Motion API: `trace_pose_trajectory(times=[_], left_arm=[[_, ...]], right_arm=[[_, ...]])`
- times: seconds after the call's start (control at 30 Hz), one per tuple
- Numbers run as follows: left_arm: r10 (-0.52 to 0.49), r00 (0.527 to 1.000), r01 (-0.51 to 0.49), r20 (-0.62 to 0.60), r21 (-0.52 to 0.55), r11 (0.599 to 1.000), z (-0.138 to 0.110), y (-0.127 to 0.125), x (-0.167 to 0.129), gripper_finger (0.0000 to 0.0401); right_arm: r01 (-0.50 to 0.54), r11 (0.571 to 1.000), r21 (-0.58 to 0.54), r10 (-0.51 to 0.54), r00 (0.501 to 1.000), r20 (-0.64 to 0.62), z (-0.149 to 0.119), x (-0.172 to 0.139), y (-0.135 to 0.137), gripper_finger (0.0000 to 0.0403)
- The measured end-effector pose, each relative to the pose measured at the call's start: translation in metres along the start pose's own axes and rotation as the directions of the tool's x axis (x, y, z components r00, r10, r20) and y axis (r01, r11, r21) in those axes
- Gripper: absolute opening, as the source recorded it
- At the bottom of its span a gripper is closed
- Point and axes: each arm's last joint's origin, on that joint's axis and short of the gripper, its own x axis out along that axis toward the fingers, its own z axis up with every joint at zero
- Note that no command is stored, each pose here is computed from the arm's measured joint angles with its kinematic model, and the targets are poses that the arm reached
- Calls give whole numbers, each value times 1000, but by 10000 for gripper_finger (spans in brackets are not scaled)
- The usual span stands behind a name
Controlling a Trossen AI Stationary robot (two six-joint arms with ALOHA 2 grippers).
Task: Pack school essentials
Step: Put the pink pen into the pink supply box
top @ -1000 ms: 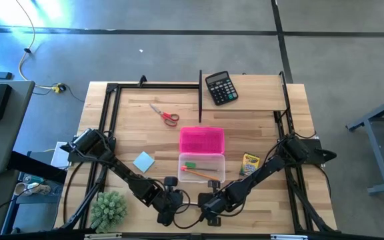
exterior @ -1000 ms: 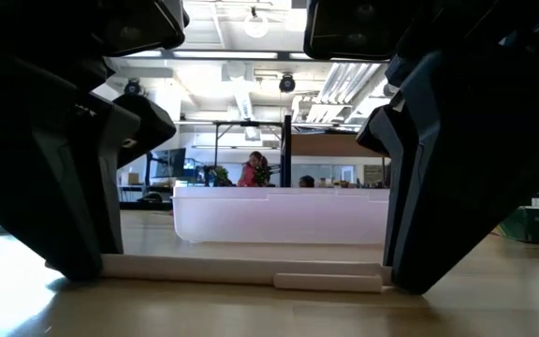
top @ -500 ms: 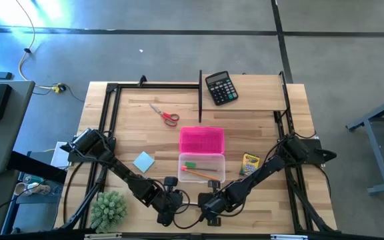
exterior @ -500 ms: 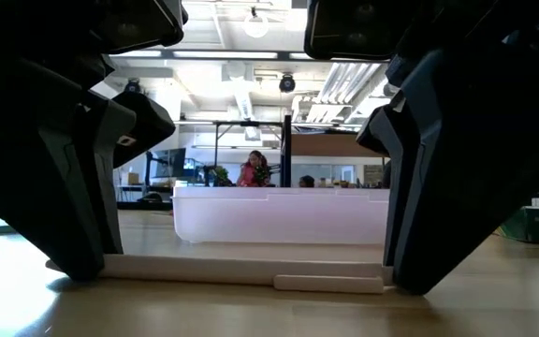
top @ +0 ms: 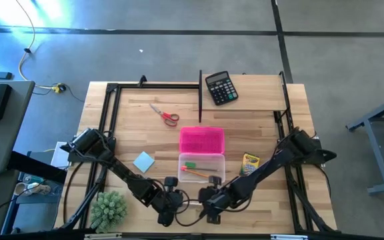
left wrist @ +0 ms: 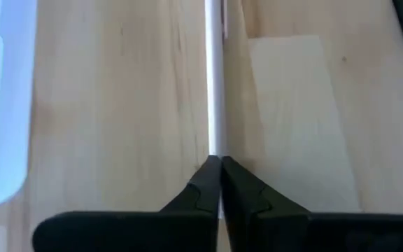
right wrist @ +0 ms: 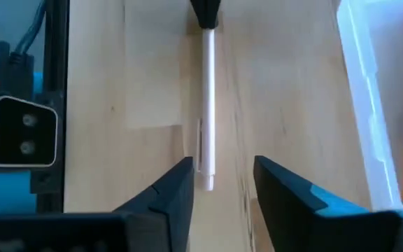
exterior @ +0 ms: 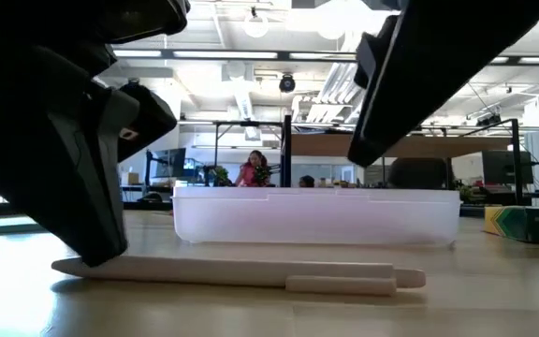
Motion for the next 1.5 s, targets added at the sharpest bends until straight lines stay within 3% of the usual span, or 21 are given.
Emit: trace_pose_trajectory(times=[0.4, 0.8, 1.0, 1.2, 1.5], left_arm=[[-4, 1000, 4, 26, -24, 1000, 4, 1, -7, 5], [-36, 999, 36, 16, -48, 998, 7, 4, -7, 107], [-28, 1000, 28, 9, -57, 998, 7, 5, -5, 133], [-7, 1000, 6, -4, -60, 998, 4, 6, -2, 117], [21, 1000, -22, -16, -65, 998, 3, 8, -1, 33]], right_arm=[[50, 999, -12, -49, 998, 36, 1, -24, 1, 142], [45, 999, 9, -45, 998, 49, 2, -24, 2, 142], [42, 999, -14, -41, 998, 55, 1, -17, 3, 142], [42, 999, -26, -40, 998, 47, -3, 1, 5, 142], [41, 996, -82, -39, 999, 29, -11, 24, 7, 142]])
